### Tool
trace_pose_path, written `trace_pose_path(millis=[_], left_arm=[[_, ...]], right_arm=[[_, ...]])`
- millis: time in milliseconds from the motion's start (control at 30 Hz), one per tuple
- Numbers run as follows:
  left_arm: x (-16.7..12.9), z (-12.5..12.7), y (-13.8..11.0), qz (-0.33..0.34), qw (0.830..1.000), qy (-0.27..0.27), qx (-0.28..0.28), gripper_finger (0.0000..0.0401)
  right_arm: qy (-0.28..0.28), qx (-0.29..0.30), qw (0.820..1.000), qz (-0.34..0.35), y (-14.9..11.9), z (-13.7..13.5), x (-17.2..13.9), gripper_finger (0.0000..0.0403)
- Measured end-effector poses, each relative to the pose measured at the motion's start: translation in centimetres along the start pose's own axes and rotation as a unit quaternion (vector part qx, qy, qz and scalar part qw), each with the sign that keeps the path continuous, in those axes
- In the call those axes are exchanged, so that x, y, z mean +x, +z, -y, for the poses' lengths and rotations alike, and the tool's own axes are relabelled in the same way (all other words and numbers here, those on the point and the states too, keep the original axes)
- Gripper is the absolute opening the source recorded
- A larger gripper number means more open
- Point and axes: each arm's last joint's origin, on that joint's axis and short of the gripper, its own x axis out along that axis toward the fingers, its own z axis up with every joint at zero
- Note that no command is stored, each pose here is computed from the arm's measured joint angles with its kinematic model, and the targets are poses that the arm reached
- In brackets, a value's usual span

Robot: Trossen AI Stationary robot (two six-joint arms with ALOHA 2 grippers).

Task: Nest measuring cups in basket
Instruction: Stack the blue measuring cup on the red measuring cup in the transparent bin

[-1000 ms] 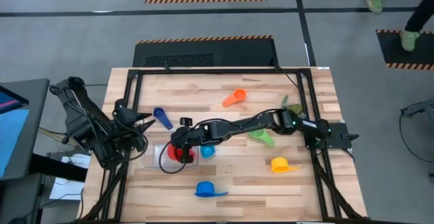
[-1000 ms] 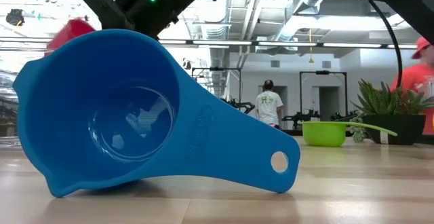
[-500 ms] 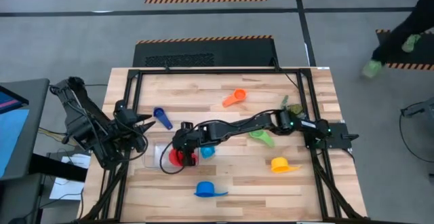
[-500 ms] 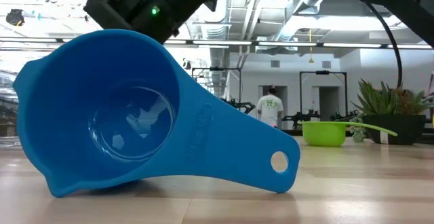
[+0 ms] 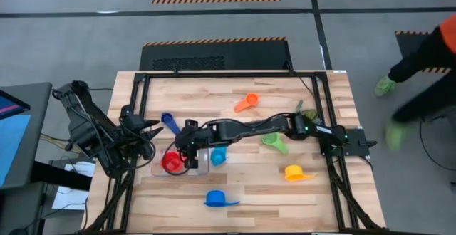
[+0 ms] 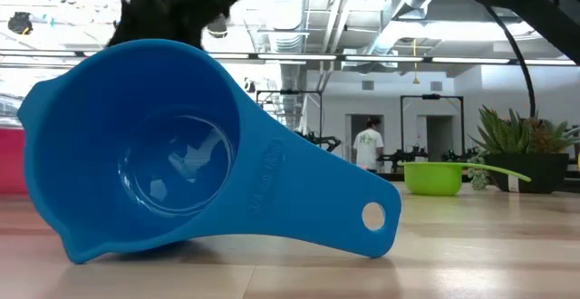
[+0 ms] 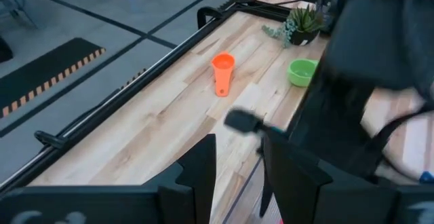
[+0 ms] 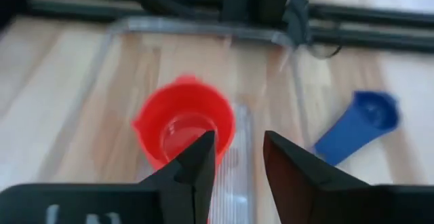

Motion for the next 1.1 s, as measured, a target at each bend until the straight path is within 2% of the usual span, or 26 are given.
trace_pose_path(millis=[100, 200, 333, 400, 567, 700, 800, 867, 967, 1100], left_arm=[[0.0, 0.0, 0.0, -0.002, 1.0, 0.0, 0.0, 0.0116], [0.0, 0.0, -0.1, -0.012, 1.0, -0.003, 0.0, 0.0116], [0.0, 0.0, -0.1, -0.025, 1.0, -0.006, 0.0, 0.0116], [0.0, 0.0, -0.1, -0.026, 1.0, -0.006, -0.001, 0.0116], [0.0, 0.0, -0.2, -0.026, 1.0, -0.006, 0.0, 0.0116], [0.1, 0.2, -0.2, -0.026, 0.999, -0.004, 0.018, 0.0116], [0.2, 0.6, -0.4, -0.034, 0.999, -0.004, 0.037, 0.0116], [0.2, 0.9, -0.6, -0.06, 0.997, -0.01, 0.048, 0.0116], [0.5, 2.2, -1.1, -0.092, 0.994, -0.023, 0.058, 0.0116], [0.9, 4.3, -1.4, -0.092, 0.993, -0.049, 0.064, 0.0116]], right_arm=[[0.005, 0.03, 0.999, -0.017, 1.1, -0.6, -3.2, 0.0147], [0.014, 0.074, 0.996, -0.037, 2.9, -1.7, -8.4, 0.0135], [0.017, 0.114, 0.987, -0.108, 3.1, -3.6, -14.8, 0.0118], [-0.001, 0.131, 0.98, -0.152, 2.5, -4.8, -17.0, 0.011], [-0.066, 0.136, 0.968, -0.198, 1.3, -7.8, -22.6, 0.0099], [-0.122, 0.135, 0.949, -0.256, -0.5, -9.7, -24.4, 0.0093], [-0.111, 0.138, 0.951, -0.252, -1.3, -11.5, -24.8, 0.0087], [-0.116, 0.143, 0.946, -0.266, -2.1, -12.7, -25.1, 0.0082], [-0.127, 0.151, 0.939, -0.282, -3.7, -14.4, -25.0, 0.0075], [-0.162, 0.178, 0.923, -0.3, -6.0, -15.9, -24.6, 0.0072]])
